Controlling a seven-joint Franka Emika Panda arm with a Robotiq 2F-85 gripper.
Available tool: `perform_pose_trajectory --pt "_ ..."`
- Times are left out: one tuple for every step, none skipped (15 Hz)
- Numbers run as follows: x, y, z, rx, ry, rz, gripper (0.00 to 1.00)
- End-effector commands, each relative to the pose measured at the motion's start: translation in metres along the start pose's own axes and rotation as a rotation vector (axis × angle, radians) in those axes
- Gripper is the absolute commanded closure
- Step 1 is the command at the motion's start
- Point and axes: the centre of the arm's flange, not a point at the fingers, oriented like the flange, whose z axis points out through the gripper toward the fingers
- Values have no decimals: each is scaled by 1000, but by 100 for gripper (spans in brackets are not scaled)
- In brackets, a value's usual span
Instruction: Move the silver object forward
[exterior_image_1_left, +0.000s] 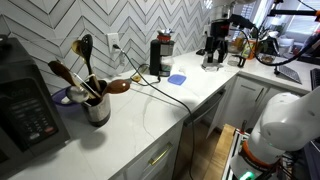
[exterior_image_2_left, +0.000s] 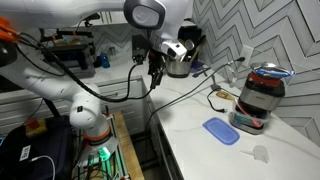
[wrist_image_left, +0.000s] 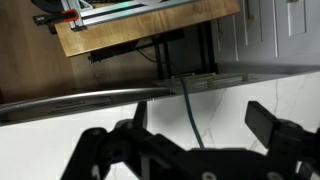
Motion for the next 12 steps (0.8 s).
perform_pose_trajectory --pt "0 0 0 0 0 0 0" --pt "0 0 0 0 0 0 0" --pt "0 0 0 0 0 0 0" --pt "0 0 0 0 0 0 0" --pt "0 0 0 0 0 0 0" --pt "5 -15 0 -22 15 4 0" --pt "10 -28 -3 -26 22 -3 0" --pt "17 -49 -9 -48 46 -10 0" --pt "27 -72 -19 -68 78 17 0" --pt "35 -91 -27 -74 102 54 0" --pt "45 -111 -36 -68 99 95 0" --pt "51 -129 -41 -70 87 137 0"
